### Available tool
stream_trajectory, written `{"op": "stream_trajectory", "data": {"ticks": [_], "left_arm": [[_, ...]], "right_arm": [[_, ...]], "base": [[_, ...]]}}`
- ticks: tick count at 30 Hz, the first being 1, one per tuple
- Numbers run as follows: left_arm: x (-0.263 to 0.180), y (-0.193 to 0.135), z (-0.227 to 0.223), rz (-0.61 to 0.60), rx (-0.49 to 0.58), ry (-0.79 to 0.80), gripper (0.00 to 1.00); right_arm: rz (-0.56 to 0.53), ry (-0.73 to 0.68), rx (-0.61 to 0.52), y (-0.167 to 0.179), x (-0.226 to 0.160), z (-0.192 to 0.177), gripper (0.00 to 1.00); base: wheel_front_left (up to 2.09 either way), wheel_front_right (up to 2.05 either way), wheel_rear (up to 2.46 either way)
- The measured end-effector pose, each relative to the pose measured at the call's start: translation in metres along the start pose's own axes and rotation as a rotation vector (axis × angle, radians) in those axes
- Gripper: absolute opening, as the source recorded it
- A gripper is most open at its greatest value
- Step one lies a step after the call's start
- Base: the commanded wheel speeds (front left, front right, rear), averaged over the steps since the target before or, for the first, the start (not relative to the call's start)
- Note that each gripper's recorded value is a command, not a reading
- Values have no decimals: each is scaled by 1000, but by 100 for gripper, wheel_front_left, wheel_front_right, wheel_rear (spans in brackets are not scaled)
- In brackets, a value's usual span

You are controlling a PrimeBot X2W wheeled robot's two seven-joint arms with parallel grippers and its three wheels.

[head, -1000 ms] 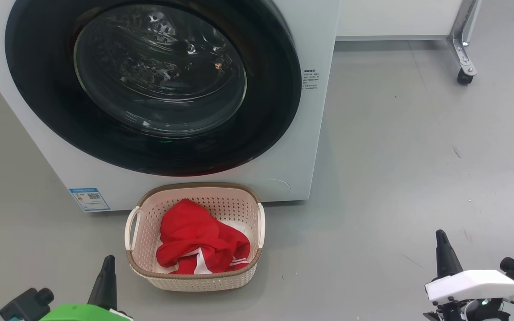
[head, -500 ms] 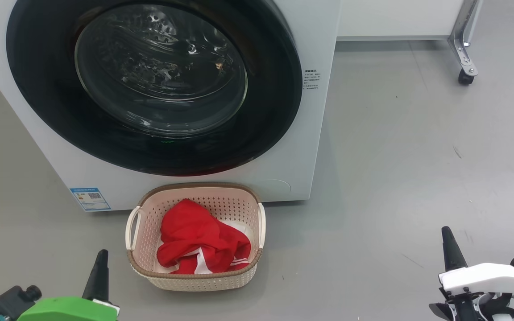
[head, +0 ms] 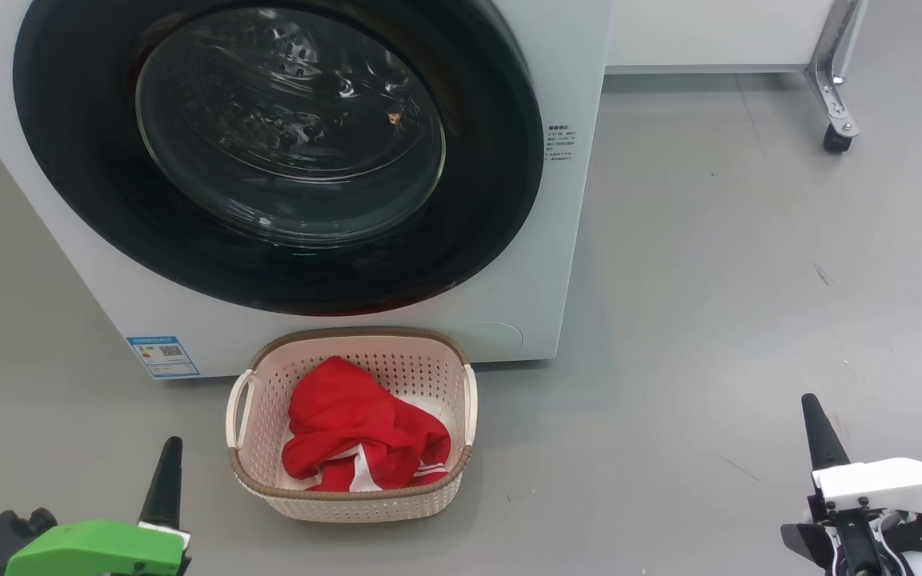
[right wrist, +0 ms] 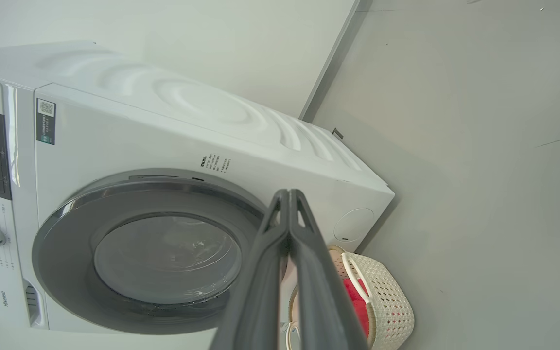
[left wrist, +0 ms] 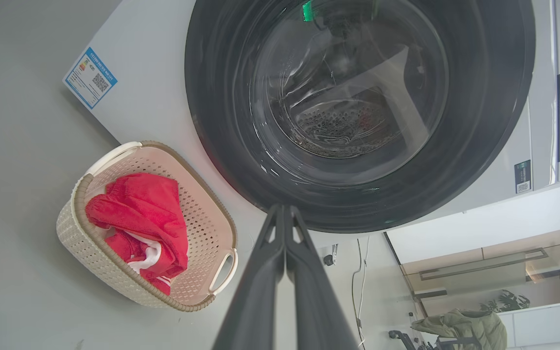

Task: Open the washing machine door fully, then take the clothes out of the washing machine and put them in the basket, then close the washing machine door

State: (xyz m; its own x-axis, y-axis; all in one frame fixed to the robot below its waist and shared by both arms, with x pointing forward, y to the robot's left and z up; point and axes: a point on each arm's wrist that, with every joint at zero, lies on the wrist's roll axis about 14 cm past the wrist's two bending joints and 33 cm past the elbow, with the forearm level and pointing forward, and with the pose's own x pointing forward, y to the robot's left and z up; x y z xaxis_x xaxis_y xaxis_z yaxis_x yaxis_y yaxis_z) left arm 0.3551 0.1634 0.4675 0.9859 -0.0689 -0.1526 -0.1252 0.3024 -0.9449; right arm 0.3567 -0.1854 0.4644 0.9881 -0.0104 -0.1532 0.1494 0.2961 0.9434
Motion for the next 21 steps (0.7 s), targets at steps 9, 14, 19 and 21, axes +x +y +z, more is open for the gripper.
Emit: {"op": "stream_trajectory", "data": {"ticks": [9, 14, 19, 21], "left_arm": [[3, 0, 7, -7, -104, -16, 0], [6, -1, 11, -15, -158, -21, 0], [8, -2, 16, -24, -212, -30, 0], [8, -1, 18, -26, -233, -37, 0]], "right_arm": [[9, -4, 99, 2, 4, 6, 0], [15, -9, 155, 2, 6, 9, 0], [29, -12, 210, 6, 9, 13, 0], [32, -19, 236, 6, 9, 15, 0]], "base": [[0, 0, 0], [0, 0, 0], [0, 0, 0], [0, 0, 0]]}}
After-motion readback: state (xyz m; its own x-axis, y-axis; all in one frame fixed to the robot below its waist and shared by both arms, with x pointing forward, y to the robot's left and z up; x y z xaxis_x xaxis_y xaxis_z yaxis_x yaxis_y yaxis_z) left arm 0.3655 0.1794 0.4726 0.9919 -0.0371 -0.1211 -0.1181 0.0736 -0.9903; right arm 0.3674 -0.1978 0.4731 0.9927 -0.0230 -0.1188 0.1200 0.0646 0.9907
